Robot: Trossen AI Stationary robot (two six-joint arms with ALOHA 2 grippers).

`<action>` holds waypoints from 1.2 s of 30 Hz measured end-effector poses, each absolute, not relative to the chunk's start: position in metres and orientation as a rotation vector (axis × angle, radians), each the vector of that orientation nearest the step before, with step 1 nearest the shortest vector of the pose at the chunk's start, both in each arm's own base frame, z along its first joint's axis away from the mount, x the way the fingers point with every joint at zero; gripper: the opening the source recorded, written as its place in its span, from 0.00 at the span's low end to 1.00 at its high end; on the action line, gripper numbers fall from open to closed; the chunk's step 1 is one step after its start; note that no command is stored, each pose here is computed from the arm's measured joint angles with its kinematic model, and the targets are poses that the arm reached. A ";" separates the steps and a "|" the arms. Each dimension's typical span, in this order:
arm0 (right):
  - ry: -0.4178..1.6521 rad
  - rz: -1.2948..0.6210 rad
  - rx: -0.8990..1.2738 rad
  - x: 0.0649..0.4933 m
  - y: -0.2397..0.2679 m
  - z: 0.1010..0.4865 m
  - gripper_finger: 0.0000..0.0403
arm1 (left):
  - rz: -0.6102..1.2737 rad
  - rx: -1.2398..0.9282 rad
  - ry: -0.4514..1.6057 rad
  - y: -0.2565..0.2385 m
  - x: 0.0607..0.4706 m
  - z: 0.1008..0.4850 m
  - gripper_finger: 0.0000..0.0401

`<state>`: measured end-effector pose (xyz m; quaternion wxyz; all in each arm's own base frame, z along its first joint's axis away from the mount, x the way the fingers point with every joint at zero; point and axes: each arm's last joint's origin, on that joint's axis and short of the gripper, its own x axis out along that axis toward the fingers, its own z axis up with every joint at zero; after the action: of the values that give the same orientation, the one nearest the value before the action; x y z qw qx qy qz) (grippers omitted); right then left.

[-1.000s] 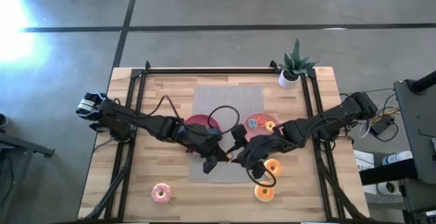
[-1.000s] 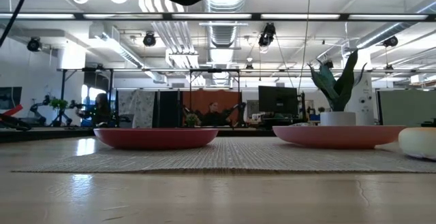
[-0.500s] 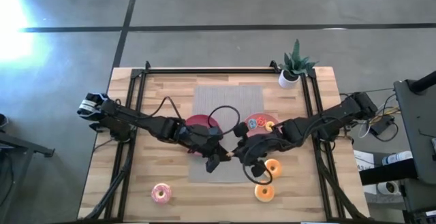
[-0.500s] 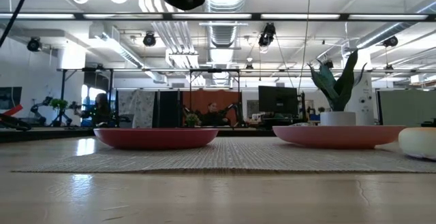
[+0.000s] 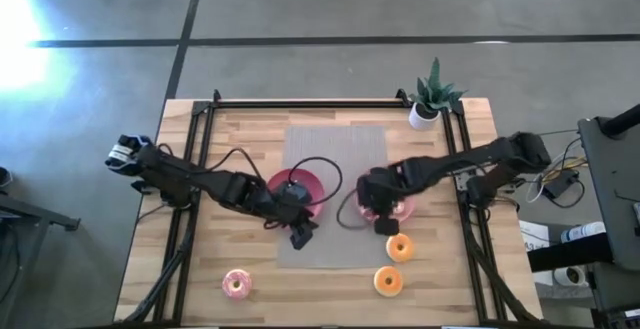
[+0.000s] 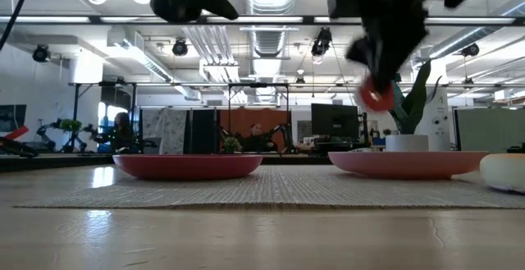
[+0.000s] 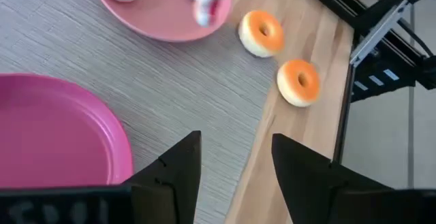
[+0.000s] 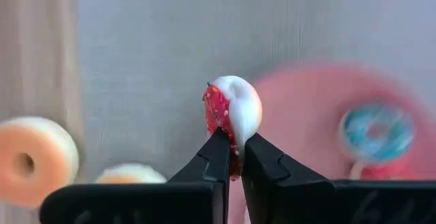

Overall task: Pick & Place donuts
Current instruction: Put the small pink donut on the light pink plate, then put the large pink donut on the pink plate

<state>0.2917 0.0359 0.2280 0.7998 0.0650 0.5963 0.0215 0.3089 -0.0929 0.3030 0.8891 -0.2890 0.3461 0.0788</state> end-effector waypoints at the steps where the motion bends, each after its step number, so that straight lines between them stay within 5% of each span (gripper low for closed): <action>1: 1.302 0.033 0.193 0.289 0.028 0.218 0.03 | 0.162 -0.596 0.718 -0.096 0.307 0.304 0.38; 14: 1.280 -0.099 0.628 0.272 -0.027 0.162 0.04 | 0.191 -0.573 0.708 -0.132 0.286 0.300 0.38; 19: 1.319 -0.108 0.690 0.271 -0.035 0.152 0.12 | 0.208 -0.573 0.722 -0.132 0.285 0.299 0.38; 28: 1.350 -0.226 0.558 0.274 -0.039 0.154 0.35 | 0.253 -0.554 0.800 -0.132 0.276 0.293 0.38; 36: 1.344 -0.250 0.335 0.276 -0.031 0.185 0.44 | 0.256 -0.534 1.053 -0.152 0.245 0.280 0.38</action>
<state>0.2764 -0.0307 0.1853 0.7625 0.1542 0.6177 -0.1150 0.2448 -0.1524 0.2800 0.8231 -0.2512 0.4949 0.1203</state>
